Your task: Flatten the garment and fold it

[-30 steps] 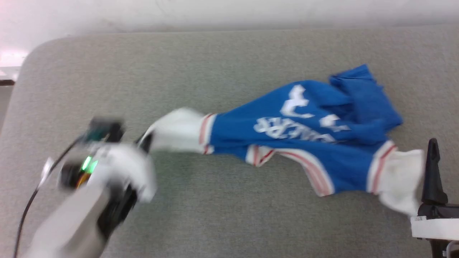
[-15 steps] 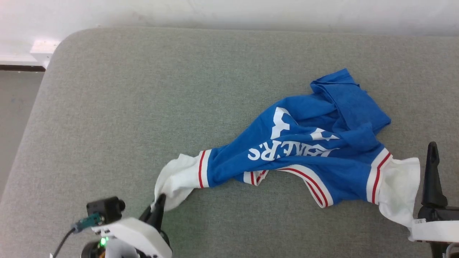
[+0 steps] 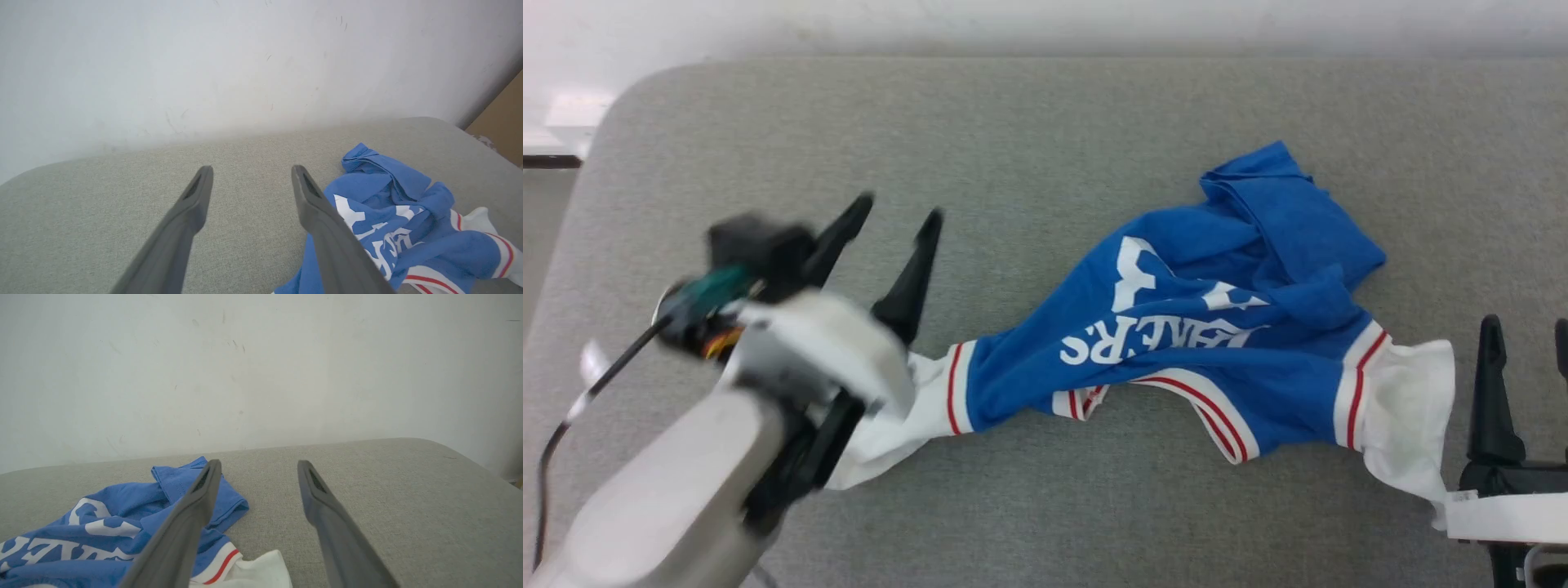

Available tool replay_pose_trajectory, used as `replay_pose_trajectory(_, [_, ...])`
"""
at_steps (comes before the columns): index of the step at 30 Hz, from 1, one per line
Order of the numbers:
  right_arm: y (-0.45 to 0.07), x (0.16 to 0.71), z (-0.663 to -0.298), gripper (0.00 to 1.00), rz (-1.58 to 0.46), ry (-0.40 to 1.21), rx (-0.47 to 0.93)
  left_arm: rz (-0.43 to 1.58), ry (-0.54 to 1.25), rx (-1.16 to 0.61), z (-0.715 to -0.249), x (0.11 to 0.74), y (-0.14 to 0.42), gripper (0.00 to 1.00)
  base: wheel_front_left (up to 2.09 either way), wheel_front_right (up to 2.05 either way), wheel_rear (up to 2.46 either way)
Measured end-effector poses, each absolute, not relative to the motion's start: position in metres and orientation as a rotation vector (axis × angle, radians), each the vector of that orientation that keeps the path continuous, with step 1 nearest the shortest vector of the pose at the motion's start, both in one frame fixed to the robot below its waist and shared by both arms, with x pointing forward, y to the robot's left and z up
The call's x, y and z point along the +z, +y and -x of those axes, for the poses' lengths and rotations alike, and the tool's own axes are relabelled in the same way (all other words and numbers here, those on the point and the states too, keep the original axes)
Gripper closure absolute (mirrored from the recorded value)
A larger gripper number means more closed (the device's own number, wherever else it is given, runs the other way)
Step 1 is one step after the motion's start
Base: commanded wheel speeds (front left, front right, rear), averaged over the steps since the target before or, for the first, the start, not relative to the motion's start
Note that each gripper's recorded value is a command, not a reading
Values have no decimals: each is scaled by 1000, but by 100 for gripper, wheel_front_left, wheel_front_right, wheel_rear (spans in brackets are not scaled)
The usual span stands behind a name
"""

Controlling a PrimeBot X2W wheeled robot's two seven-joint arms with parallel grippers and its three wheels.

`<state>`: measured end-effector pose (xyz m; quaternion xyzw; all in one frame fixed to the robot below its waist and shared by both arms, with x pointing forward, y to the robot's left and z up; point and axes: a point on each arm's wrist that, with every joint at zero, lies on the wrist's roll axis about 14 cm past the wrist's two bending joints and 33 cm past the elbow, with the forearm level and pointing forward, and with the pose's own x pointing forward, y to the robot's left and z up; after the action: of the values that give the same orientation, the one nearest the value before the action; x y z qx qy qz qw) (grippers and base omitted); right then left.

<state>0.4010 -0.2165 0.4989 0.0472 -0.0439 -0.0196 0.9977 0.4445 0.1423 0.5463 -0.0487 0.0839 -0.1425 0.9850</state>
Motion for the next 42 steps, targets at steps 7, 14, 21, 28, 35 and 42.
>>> replay_pose_trajectory(7, [-230, 501, -402, 0, -80, -98, -80, -71, 218, -512, -486, 526, 61, 0, 0, 0, 0])
replay_pose_trajectory(14, [-252, 494, -393, 0, -52, -71, -146, -178, 414, -705, -492, 459, 1, 0, 0, 0, 0])
replay_pose_trajectory(21, [-268, 486, -385, 0, -35, -39, -197, -300, 601, -765, -495, 390, -9, 0, 0, 0, 0])
replay_pose_trajectory(28, [-280, 483, -379, 0, -13, -23, -236, -354, 654, -808, -508, 377, -26, 100, 0, 0, 0])
replay_pose_trajectory(35, [-275, 484, -383, 0, -22, -31, -220, -249, 475, -646, -549, 418, -15, 100, 0, 0, 0])
replay_pose_trajectory(42, [-272, 482, -388, 0, -27, -30, -209, -177, 309, -440, -603, 456, 22, 100, 0, 0, 0])
